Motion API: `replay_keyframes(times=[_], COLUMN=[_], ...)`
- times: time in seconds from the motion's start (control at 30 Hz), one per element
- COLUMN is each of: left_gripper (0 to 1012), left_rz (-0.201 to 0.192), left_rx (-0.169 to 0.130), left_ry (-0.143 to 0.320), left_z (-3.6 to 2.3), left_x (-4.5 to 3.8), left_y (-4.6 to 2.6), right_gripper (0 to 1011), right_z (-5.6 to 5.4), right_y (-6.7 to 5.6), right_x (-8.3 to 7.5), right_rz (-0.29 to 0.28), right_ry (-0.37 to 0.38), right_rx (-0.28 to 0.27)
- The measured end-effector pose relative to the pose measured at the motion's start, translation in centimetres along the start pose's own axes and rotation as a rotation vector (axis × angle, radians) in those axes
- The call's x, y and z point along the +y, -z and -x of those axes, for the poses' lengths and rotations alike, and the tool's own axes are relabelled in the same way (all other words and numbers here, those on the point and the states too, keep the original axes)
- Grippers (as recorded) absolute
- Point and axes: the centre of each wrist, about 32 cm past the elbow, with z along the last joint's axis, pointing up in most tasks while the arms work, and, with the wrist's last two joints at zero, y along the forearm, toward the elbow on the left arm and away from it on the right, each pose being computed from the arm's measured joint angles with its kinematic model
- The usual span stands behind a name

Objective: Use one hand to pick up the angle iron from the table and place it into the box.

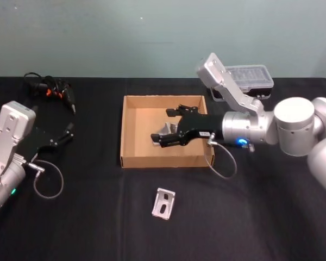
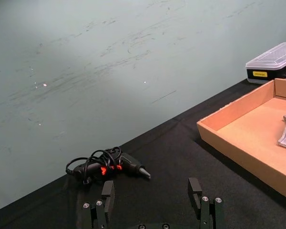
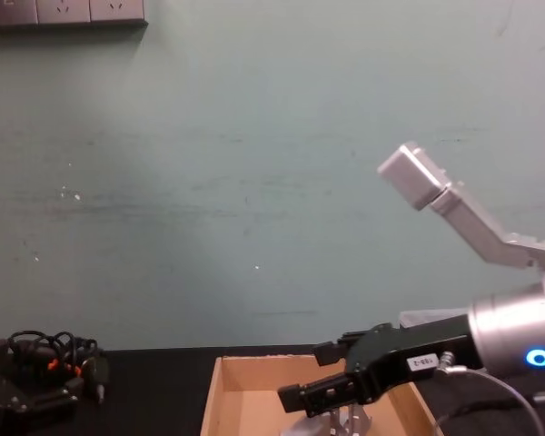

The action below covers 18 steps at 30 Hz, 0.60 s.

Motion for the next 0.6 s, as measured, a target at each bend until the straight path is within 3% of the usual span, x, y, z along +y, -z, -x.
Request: replay_keyframes(times=[0.2, 0.6], left_gripper=[1011, 1011], left_rz=[0.000, 0.000], left_rx=[0.000, 0.000], left_ry=[0.000, 0.000], left_z=[0.00, 0.00], left_x=[0.00, 0.00], left_y=[0.00, 0.00], right_gripper=[1000, 1000], right_z=[2.6, 6.3], right_y=[0.0, 0.8], right_x=[-2.6, -6.2], right_rz=[-0.014, -0.019], right_ry=[-0.008, -0.003], right_rx=[0.004, 0.016])
